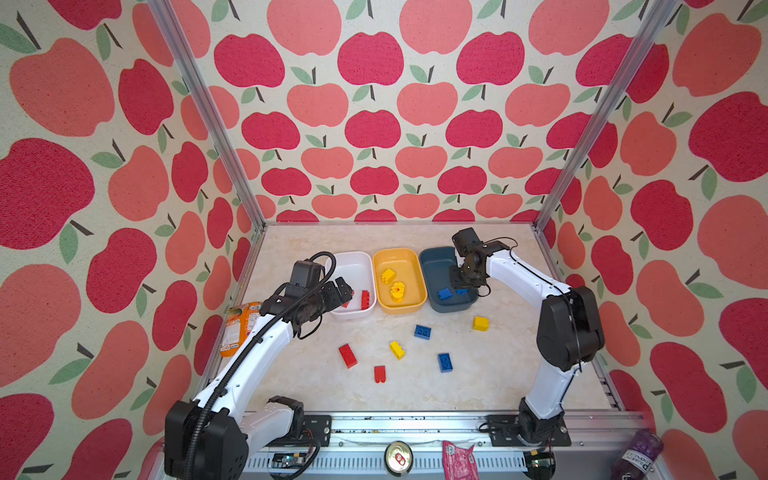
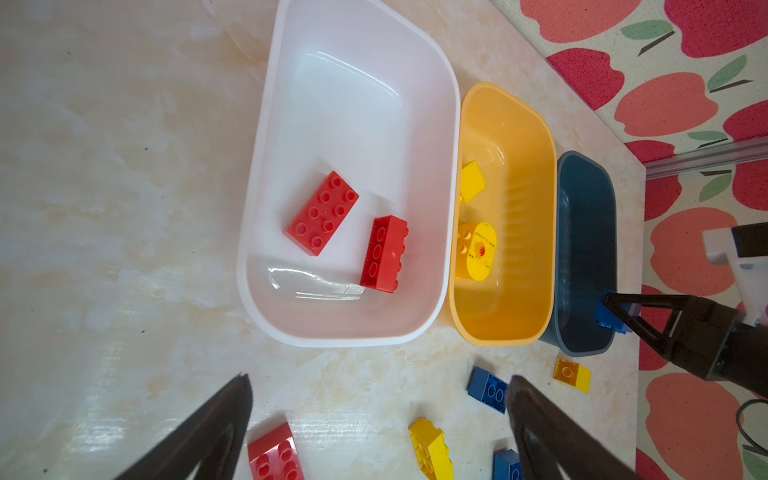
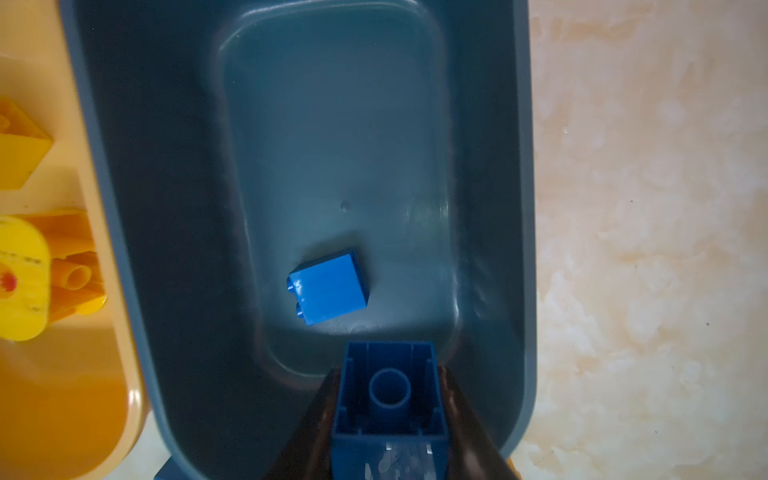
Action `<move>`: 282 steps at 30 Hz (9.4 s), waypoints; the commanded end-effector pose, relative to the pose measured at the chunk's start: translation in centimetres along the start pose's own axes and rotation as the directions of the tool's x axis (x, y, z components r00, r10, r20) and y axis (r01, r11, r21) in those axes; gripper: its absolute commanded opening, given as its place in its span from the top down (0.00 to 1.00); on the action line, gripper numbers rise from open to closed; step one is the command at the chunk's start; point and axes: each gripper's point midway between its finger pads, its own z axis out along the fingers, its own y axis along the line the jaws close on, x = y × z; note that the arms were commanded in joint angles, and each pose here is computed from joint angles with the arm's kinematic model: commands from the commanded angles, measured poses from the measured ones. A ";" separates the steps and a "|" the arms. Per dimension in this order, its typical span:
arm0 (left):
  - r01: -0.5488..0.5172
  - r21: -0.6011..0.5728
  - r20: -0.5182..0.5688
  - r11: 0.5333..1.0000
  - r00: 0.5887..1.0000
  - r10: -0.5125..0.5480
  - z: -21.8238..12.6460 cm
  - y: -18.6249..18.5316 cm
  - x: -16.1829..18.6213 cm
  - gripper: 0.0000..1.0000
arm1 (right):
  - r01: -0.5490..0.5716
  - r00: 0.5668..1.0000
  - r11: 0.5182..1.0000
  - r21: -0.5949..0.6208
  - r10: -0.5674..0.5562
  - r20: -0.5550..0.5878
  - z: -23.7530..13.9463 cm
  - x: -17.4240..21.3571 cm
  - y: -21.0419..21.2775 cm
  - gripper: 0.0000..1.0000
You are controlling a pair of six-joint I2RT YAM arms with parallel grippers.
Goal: Sort the legos into containers by color
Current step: 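Carry the blue brick into the teal tray and open the right gripper, then raise the right gripper and move it to the yellow 2x2 brick beside the teal tray, then lower the right gripper and grasp the yellow brick, then carry the yellow brick into the yellow tray and open the right gripper, then grasp the red 2x4 brick with the left gripper while the right draws back, then carry the red brick into the white tray and open the left gripper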
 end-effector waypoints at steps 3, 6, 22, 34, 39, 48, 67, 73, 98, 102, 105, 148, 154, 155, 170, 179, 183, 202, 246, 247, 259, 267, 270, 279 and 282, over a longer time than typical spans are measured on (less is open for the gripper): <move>0.040 -0.050 0.004 0.998 0.999 -0.040 -0.4 1.6 0.6 0.02 | 0.044 0.999 0.999 -0.010 -0.045 -0.029 1.5 -1.0 -0.1 0.73; 0.046 -0.057 0.004 0.997 0.999 -0.046 -0.4 1.8 0.6 0.02 | 0.049 0.998 0.999 -0.008 -0.049 -0.045 2.1 -1.0 -0.1 0.68; 0.044 -0.039 0.018 0.998 0.999 -0.043 -0.5 1.4 -0.2 0.01 | 0.016 0.999 0.999 -0.029 -0.017 -0.035 0.8 -0.6 -0.1 0.41; 0.031 -0.024 0.012 0.999 0.999 -0.030 -0.4 1.1 -0.3 0.00 | -0.037 0.999 0.998 -0.056 0.037 -0.004 -2.9 1.6 -0.6 0.22; 0.019 -0.013 0.002 1.000 1.000 -0.019 -0.1 0.7 -0.4 0.00 | -0.065 0.998 0.996 -0.065 0.065 0.007 -4.7 4.0 -1.2 0.14; 0.007 0.012 -0.018 1.000 1.000 -0.006 0.8 0.0 -0.8 0.01 | -0.115 0.993 0.992 -0.045 0.115 0.000 -6.3 8.9 -2.9 0.08; -0.007 0.014 -0.029 1.000 1.000 0.008 1.0 -0.3 -0.9 0.01 | -0.143 0.985 0.990 -0.004 0.142 -0.093 -0.7 12.5 -5.2 0.14; 0.000 0.001 -0.021 1.000 1.000 0.000 0.5 0.0 -0.8 0.01 | -0.126 0.986 0.992 0.003 0.126 -0.112 1.1 12.1 -5.3 0.16; 0.018 -0.005 -0.005 1.000 1.000 -0.018 0.1 0.2 -0.7 0.01 | -0.154 0.980 0.988 -0.003 0.153 -0.129 1.2 13.1 -5.7 0.61; 0.017 -0.001 -0.005 1.000 1.000 -0.017 0.2 0.2 -0.6 0.01 | -0.169 0.981 0.985 -0.022 0.166 -0.105 -0.5 13.1 -5.3 0.62; 0.017 0.004 -0.009 1.000 1.000 -0.017 0.3 0.2 -0.6 0.01 | -0.167 0.983 0.985 -0.044 0.164 -0.082 -2.0 13.0 -4.4 0.63; 0.050 -0.034 -0.011 0.998 0.999 -0.051 -1.3 2.5 2.1 0.01 | 0.219 0.975 0.963 -0.155 -0.223 -0.006 0.7 1.4 15.4 0.63; 0.064 -0.048 -0.015 0.997 0.998 -0.065 -1.3 3.0 2.5 0.01 | 0.221 0.974 0.962 -0.158 -0.225 -0.011 0.8 1.5 15.4 0.46; 0.066 -0.050 -0.017 0.997 0.998 -0.067 -1.3 3.1 2.6 0.01 | 0.223 0.974 0.962 -0.156 -0.228 -0.011 0.7 1.5 15.4 0.45; 0.075 -0.146 -0.093 0.986 0.992 -0.089 -0.5 3.7 5.1 0.00 | 0.215 0.977 0.963 -0.164 -0.211 0.041 -3.5 1.4 14.3 0.40; 0.087 -0.284 -0.226 0.955 0.962 -0.155 1.6 4.7 9.1 0.10 | 0.171 0.985 0.969 -0.179 -0.167 0.038 -6.8 4.4 11.5 0.28; 0.081 -0.321 -0.273 0.944 0.946 -0.174 2.7 4.9 10.9 0.14 | 0.142 0.990 0.972 -0.185 -0.138 0.032 -7.9 5.5 9.9 0.23; 0.070 -0.424 -0.359 0.903 0.902 -0.239 5.2 6.1 14.5 0.30 | 0.014 1.000 0.976 -0.215 -0.011 0.017 -8.8 7.9 5.2 0.19; -0.161 -0.276 -0.256 0.948 0.963 0.089 3.4 -2.7 3.4 0.84 | -0.163 0.986 0.946 -0.281 0.166 -0.012 -8.1 11.8 4.4 0.03; -0.165 -0.266 -0.250 0.950 0.963 0.098 3.9 -3.1 2.7 0.84 | -0.168 0.985 0.945 -0.281 0.173 -0.010 -8.2 12.0 4.3 0.03; -0.264 -0.236 -0.271 0.935 0.942 0.197 10.2 -4.0 -3.7 0.84 | -0.173 0.981 0.939 -0.297 0.193 0.038 -9.6 12.4 4.7 0.02; -0.274 -0.246 -0.282 0.930 0.938 0.202 14.4 -2.9 -6.7 0.84 | -0.176 0.978 0.938 -0.298 0.201 0.053 -10.1 12.5 4.9 0.02; -0.274 -0.247 -0.289 0.929 0.936 0.199 15.9 -2.6 -7.5 0.84 | -0.179 0.978 0.938 -0.296 0.203 0.051 -10.0 12.5 5.0 0.02; -0.277 -0.258 -0.339 0.926 0.923 0.182 18.9 -1.2 -7.2 0.73 | -0.178 0.979 0.939 -0.296 0.198 0.040 -9.9 11.9 5.4 0.02; -0.276 -0.260 -0.345 0.925 0.922 0.178 19.1 -1.0 -7.1 0.61 | -0.175 0.981 0.940 -0.294 0.193 0.033 -9.7 11.9 5.5 0.01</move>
